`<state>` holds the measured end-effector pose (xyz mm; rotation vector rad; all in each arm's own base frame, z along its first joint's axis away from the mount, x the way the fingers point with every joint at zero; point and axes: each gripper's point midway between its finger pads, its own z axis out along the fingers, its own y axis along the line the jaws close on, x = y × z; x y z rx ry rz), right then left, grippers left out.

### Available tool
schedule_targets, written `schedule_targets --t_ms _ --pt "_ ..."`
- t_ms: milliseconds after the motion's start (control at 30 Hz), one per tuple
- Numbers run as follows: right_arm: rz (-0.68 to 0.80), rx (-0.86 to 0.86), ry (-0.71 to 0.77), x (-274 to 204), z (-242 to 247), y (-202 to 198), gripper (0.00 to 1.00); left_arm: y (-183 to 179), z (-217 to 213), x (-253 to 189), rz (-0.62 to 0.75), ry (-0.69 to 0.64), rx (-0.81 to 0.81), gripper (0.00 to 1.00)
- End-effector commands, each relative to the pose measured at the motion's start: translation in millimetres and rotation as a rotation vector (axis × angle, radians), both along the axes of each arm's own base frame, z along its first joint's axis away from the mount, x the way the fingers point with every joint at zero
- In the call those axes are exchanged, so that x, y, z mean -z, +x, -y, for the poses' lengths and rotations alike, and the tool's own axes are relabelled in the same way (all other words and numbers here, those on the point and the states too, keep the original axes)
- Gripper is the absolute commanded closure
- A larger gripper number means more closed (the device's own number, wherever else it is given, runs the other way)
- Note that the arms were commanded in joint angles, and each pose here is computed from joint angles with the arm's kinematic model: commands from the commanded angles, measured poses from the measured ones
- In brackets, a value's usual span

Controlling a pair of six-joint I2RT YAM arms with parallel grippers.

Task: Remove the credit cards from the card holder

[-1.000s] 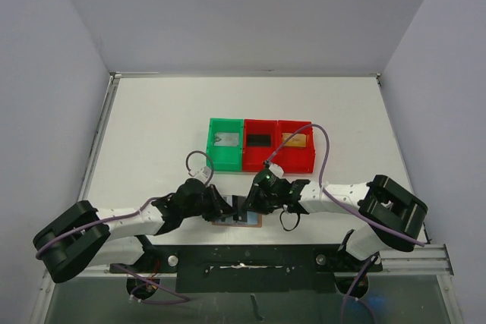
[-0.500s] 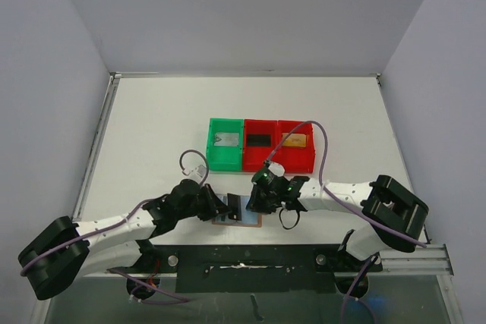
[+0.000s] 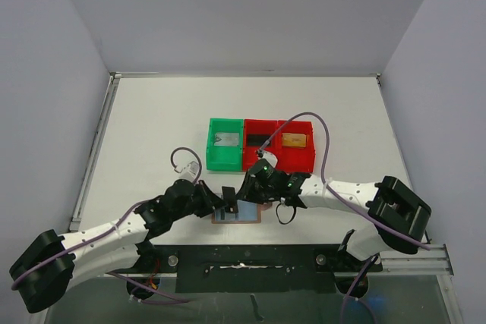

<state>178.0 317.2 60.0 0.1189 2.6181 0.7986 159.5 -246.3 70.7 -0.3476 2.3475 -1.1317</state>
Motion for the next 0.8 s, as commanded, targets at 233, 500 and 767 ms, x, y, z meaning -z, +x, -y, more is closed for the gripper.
schedule_targets --t_ms 233,500,767 --pt "0.033 -0.070 0.148 -17.4 -30.4 10.3 0.75 21.6 -52.1 -9.2 0.028 0.145 -0.262 1.00" --pt "-0.035 -0.085 0.076 10.3 -35.2 13.7 0.74 22.3 -54.5 -20.0 0.074 0.077 -0.278 1.00" --pt "-0.059 0.001 -0.019 20.6 3.2 3.5 0.72 26.2 -37.9 -28.4 0.114 0.082 -0.196 1.00"
